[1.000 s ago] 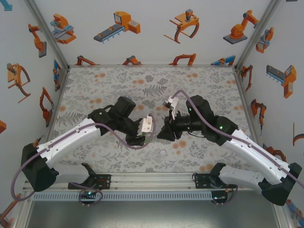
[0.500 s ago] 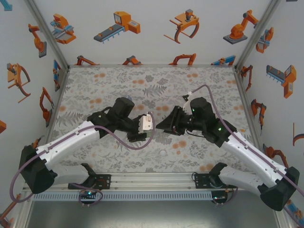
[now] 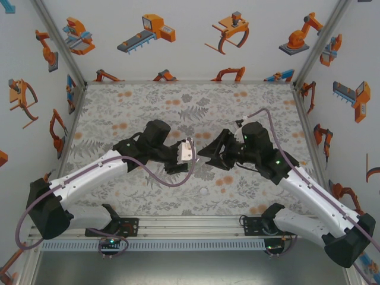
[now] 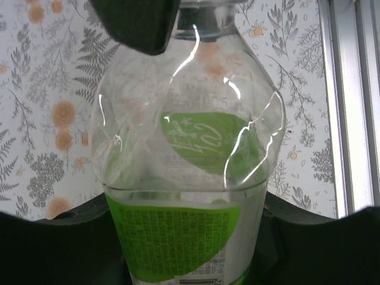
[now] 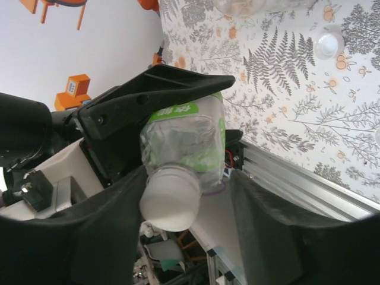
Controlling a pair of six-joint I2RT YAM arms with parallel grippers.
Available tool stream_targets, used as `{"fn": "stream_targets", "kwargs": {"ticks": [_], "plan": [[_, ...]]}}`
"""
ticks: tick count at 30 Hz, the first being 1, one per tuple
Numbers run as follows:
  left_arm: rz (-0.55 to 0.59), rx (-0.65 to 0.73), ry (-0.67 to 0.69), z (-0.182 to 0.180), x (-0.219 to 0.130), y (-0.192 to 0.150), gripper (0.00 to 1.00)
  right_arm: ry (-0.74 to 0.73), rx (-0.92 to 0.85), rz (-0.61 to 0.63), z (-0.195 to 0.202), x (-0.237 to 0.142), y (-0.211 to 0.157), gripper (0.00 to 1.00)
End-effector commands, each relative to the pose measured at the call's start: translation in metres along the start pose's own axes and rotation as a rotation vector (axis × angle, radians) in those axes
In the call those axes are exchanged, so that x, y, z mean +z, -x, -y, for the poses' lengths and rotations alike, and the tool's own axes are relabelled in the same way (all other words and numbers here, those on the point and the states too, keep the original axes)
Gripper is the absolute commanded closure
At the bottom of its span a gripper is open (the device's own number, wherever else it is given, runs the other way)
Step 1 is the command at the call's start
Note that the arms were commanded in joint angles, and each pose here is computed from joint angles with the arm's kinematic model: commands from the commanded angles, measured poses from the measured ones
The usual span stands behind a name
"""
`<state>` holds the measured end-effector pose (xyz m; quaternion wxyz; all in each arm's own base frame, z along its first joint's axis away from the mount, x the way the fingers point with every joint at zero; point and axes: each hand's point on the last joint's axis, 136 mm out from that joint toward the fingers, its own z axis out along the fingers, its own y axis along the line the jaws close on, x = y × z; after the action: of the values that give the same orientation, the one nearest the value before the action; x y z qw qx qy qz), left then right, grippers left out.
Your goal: Screw on the bottle caps
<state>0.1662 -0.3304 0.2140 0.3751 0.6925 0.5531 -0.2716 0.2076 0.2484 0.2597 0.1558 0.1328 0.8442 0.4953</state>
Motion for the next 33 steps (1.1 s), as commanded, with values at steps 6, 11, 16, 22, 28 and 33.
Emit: {"fn": "stream_targets", "kwargs": {"ticks": [6,11,16,22,28,33], "plan": [[0.061,-0.008,-0.030,-0.001,-0.003,0.022,1.00,-0.161,-0.177,0.039,0.002,-0.028,0.013,0.34],[-0.008,-0.048,-0.018,-0.006,0.002,0.009,1.00,-0.235,-0.236,0.030,0.003,-0.037,0.015,0.35],[-0.045,-0.059,0.019,-0.014,0.005,0.003,1.00,-0.245,-0.249,0.004,0.001,-0.035,0.014,0.41],[-0.047,-0.055,0.009,-0.012,0.007,0.002,1.00,-0.163,-0.196,-0.007,-0.009,-0.023,0.013,0.44],[-0.033,-0.044,-0.011,-0.008,0.007,0.002,1.00,-0.110,-0.138,0.014,-0.007,-0.015,0.018,0.54],[-0.035,-0.045,-0.017,-0.007,0.009,0.001,1.00,-0.111,-0.124,0.018,-0.005,-0.013,0.020,0.58]]}}
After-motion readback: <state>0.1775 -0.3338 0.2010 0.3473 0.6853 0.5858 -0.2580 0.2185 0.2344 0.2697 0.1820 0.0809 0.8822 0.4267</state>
